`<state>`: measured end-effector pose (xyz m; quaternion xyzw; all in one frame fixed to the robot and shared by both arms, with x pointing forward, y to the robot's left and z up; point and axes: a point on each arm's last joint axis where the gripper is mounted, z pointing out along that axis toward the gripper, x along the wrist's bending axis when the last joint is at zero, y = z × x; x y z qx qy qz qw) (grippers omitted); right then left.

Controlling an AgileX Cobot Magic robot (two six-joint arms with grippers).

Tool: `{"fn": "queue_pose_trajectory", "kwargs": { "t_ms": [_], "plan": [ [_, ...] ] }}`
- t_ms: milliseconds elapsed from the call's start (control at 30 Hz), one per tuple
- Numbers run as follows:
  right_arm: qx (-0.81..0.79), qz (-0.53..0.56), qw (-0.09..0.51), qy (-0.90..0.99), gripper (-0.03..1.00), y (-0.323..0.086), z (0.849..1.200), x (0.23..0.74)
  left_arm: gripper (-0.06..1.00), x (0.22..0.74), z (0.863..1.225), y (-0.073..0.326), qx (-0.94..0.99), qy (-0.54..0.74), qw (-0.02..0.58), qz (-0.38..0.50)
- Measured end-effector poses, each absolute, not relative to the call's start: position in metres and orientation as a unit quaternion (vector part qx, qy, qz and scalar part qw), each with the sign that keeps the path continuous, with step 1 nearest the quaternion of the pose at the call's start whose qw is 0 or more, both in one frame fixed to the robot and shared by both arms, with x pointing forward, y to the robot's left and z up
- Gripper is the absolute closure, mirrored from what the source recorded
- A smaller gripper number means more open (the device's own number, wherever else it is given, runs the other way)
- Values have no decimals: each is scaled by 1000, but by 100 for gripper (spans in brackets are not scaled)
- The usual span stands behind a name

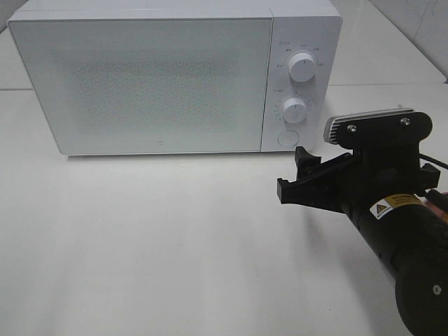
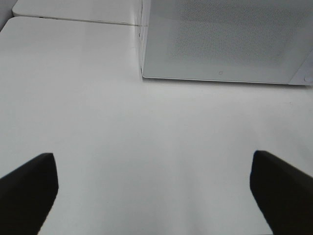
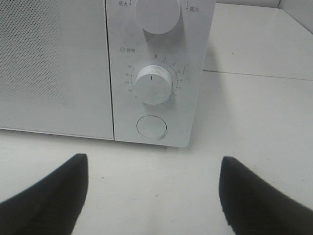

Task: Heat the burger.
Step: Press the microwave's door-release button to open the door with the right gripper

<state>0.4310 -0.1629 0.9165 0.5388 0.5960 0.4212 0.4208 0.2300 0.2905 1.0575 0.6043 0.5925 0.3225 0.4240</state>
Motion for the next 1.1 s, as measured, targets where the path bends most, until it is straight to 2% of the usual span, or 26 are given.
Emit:
{"fn": "queue_pose_trajectory", "kwargs": {
  "t_ms": [200, 400, 467, 567, 633, 733, 800, 833, 900, 1100],
  "plan": [
    [565, 437, 399, 575, 23, -163, 916, 431, -4, 230, 1058, 291, 604, 592, 424, 323],
    [634, 483, 340, 500, 28, -163, 915, 431, -4, 230, 1058, 291, 604, 592, 424, 323],
    [663, 501, 310, 462, 36, -162, 915, 431, -4, 230, 1058, 291, 604, 592, 424, 323],
    [682, 513, 287, 434, 38, -162, 915, 431, -4, 230, 1058, 291, 604, 592, 424, 323],
    [710, 531, 253, 388, 48, -162, 915, 430, -4, 230, 1058, 291, 604, 592, 424, 323],
    [726, 541, 229, 356, 51, -162, 915, 430, -4, 230, 1058, 291, 604, 592, 424, 323],
    [751, 556, 188, 303, 63, -162, 915, 430, -4, 230, 1058, 291, 604, 592, 424, 323],
    [751, 556, 188, 303, 63, -162, 915, 430, -4, 230, 1058, 291, 604, 592, 424, 323],
    [772, 567, 146, 247, 70, -162, 914, 430, -4, 230, 1058, 291, 604, 592, 424, 323],
    [797, 577, 80, 159, 80, -162, 914, 430, -4, 230, 1058, 291, 604, 592, 424, 323]
  ]
}}
